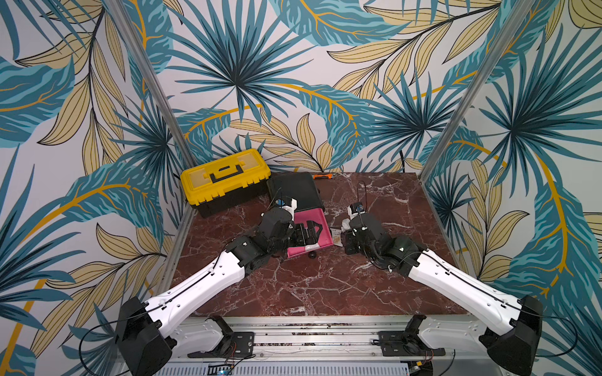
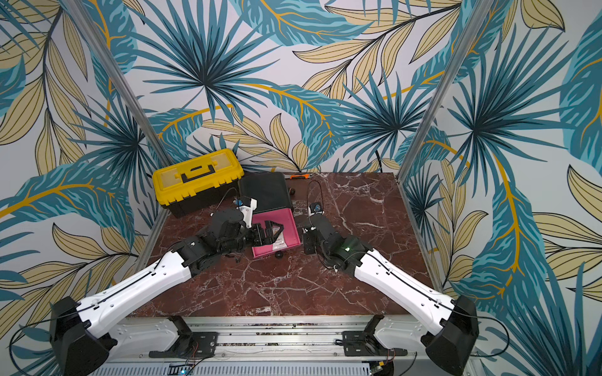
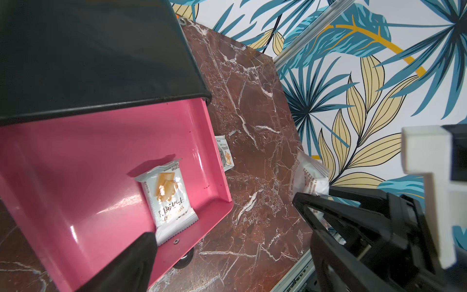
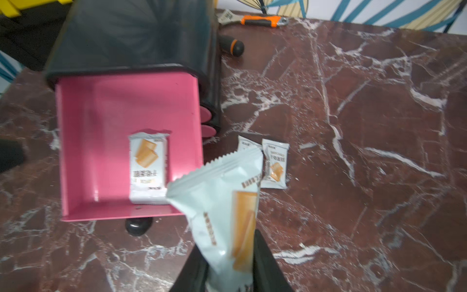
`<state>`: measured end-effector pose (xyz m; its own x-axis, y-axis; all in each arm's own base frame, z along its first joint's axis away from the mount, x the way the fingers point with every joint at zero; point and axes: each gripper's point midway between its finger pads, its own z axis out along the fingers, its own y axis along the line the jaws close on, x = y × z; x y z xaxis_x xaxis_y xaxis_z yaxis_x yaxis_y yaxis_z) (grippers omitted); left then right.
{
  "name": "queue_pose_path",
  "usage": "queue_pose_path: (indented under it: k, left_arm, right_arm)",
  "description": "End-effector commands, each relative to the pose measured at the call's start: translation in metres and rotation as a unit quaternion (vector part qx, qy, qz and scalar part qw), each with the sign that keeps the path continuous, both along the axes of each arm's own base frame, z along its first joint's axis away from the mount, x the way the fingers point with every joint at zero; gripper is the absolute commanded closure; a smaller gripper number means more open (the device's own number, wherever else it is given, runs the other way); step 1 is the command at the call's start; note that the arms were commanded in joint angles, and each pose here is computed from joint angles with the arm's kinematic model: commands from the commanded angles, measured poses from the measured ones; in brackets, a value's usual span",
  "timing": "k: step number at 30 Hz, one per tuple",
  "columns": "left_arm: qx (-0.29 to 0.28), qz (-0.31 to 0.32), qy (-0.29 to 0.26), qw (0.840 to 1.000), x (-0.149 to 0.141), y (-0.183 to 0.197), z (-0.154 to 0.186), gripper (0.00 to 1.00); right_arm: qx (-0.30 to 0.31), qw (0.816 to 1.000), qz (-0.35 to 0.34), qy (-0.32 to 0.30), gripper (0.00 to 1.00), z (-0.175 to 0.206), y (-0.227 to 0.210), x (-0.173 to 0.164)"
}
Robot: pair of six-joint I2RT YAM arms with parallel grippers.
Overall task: Take the cookies out of the drawer
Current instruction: Pick up the cookie from the drawer, then place the cookie at the center of the board.
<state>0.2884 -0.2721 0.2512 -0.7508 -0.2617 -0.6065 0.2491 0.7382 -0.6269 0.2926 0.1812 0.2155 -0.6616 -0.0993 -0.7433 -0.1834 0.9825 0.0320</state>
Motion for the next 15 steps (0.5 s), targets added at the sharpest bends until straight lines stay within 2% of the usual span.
queue_pose_path:
  k: [1, 5, 9, 15]
  left_arm:
    - [-0.021, -0.002, -0.036, 0.999, 0.008, -0.009, 0.032, 0.00]
    - [-0.037, -0.011, -0.044, 0.998, 0.013, -0.020, 0.035, 0.00]
    - [-0.029, -0.020, -0.041, 0.999, 0.016, -0.026, 0.032, 0.00]
    - [-0.006, -0.006, -0.046, 0.999, 0.015, -0.014, 0.023, 0.00]
  right_arm:
    - [-0.035, 0.999, -0.011, 0.026, 0.72, -0.022, -0.025, -0.006]
    - [-0.043, 0.998, -0.034, 0.040, 0.72, -0.034, -0.047, -0.002]
    - [-0.050, 0.996, -0.054, 0.052, 0.72, -0.046, -0.065, 0.006]
    - [-0.088, 0.991, -0.063, 0.083, 0.72, -0.077, -0.078, 0.026]
